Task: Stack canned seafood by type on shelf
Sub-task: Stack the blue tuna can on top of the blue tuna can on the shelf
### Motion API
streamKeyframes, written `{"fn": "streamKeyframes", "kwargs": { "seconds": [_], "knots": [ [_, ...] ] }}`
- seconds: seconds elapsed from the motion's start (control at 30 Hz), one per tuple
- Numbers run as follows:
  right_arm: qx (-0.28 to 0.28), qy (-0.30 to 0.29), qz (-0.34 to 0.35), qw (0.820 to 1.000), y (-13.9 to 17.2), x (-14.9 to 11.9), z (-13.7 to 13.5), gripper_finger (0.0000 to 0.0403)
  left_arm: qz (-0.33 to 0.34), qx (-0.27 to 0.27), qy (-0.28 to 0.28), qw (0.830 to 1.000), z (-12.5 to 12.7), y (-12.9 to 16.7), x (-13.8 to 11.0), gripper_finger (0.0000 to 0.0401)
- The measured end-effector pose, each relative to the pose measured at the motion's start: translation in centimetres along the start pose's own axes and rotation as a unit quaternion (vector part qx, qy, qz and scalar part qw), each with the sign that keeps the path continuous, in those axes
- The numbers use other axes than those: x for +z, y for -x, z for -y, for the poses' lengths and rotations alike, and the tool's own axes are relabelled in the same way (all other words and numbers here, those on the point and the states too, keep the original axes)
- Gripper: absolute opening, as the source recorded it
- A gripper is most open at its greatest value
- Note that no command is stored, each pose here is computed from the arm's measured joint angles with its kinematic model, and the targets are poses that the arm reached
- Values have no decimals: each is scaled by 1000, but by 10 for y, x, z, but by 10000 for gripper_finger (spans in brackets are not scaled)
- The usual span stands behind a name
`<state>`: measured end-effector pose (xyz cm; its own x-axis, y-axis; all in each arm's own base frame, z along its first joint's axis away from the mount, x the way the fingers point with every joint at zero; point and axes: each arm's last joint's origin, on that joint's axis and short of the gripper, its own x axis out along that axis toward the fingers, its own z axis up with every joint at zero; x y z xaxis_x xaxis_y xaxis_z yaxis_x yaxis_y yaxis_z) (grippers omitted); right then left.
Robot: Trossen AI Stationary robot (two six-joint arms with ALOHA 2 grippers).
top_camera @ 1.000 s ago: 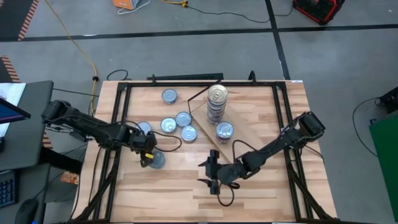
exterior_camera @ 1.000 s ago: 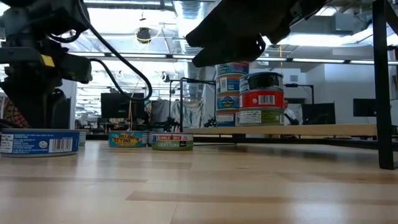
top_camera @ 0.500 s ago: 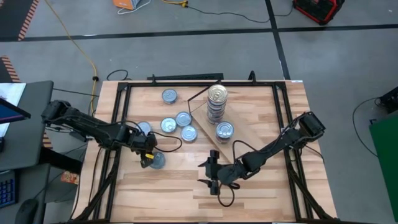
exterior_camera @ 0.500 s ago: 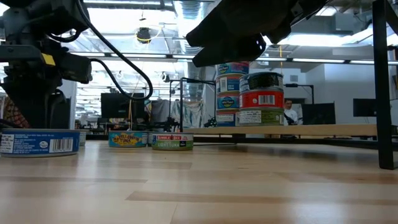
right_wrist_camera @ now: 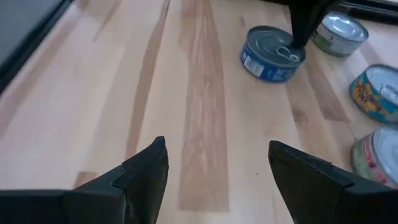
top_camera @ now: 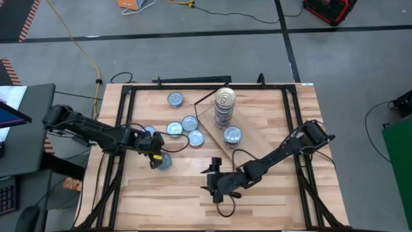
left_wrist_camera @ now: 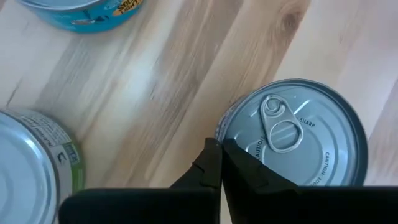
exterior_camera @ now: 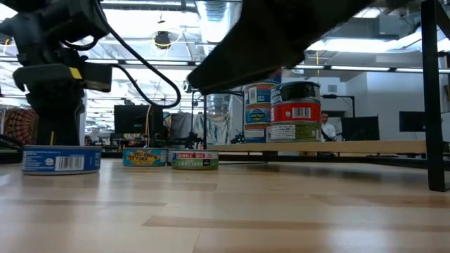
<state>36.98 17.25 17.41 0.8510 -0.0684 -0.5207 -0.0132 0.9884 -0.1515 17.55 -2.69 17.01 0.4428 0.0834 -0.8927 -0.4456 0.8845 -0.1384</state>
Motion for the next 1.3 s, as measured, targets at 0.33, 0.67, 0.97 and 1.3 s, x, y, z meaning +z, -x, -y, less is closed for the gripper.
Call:
{"fn": "streamKeyframes", "kwargs": {
  "seconds": [0.33, 0.67, 0.97, 1.3],
  "knots": [
    [23, 1, -27, 999, -10, 19, -1, 301, -32, -24, 52, 998, -14, -5, 3, 0],
    [47, 6, -27, 999, -10, 21, -1, 301, -4, -40, 60, 997, -24, -7, 9, 0],
    [43, 7, -34, 998, -10, 20, 1, 301, 80, -69, 55, 993, -25, 17, 12, 0],
    [17, 6, -31, 999, -14, 21, 9, 301, 129, -69, 4, 989, -15, 30, 7, 0]
  ]
}}
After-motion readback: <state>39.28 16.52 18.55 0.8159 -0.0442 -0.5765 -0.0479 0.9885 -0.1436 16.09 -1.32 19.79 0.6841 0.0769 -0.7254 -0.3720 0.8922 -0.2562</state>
